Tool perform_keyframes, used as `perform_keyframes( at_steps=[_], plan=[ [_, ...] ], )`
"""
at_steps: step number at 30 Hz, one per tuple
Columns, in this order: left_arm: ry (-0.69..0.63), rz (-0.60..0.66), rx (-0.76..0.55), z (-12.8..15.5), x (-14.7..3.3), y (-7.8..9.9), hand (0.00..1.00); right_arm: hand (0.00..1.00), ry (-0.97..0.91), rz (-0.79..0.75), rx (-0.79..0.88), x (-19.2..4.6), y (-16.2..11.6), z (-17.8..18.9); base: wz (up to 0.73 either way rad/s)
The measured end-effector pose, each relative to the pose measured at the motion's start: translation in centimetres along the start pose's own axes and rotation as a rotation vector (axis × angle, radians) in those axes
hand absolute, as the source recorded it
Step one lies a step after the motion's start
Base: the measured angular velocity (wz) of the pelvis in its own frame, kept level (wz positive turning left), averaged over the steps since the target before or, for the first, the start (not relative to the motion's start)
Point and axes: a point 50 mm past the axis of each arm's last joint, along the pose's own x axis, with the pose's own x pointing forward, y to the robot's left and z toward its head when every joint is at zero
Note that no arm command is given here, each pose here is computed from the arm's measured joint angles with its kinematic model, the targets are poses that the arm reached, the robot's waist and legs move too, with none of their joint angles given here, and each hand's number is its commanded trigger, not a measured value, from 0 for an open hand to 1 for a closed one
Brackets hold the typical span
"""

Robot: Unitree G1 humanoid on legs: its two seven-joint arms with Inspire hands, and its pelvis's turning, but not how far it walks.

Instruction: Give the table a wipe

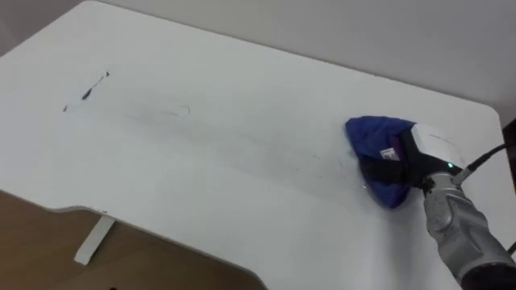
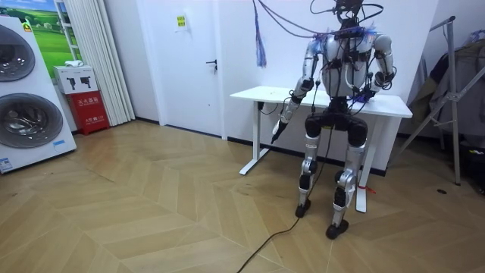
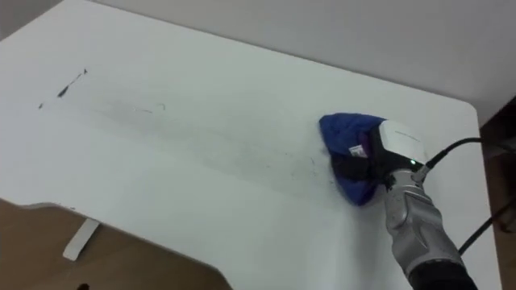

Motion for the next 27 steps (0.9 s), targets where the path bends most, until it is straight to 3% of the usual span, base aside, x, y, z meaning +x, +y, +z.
perform_keyframes(
  at_steps=[2, 3, 15, 23, 27],
  plan=[
    [-0.033, 0.006, -0.011, 1.0, 0.2, 0.1, 0.0, 0.17, -0.004, 0.01, -0.001, -0.2, 0.3, 0.1, -0.11],
    [-0.05, 0.012, -0.014, 1.4, 0.2, 0.1, 0.0, 0.0, -0.001, 0.016, -0.001, -0.3, 0.5, -0.1, -0.16],
    [0.001, 0.012, -0.045, -0.2, 0.0, -0.2, 0.0, 0.0, 0.03, 0.049, -0.021, -1.0, 1.4, -0.9, -0.07],
    [-0.03, 0.037, -0.067, 0.5, -0.2, -0.5, 0.0, 0.0, -0.013, 0.02, -0.019, -1.6, 0.9, -0.4, -0.02],
    [-0.061, 0.04, -0.14, 0.9, -0.2, -0.4, 0.0, 0.0, -0.066, 0.012, -0.012, -2.1, 0.8, 0.2, -0.07]
  ],
)
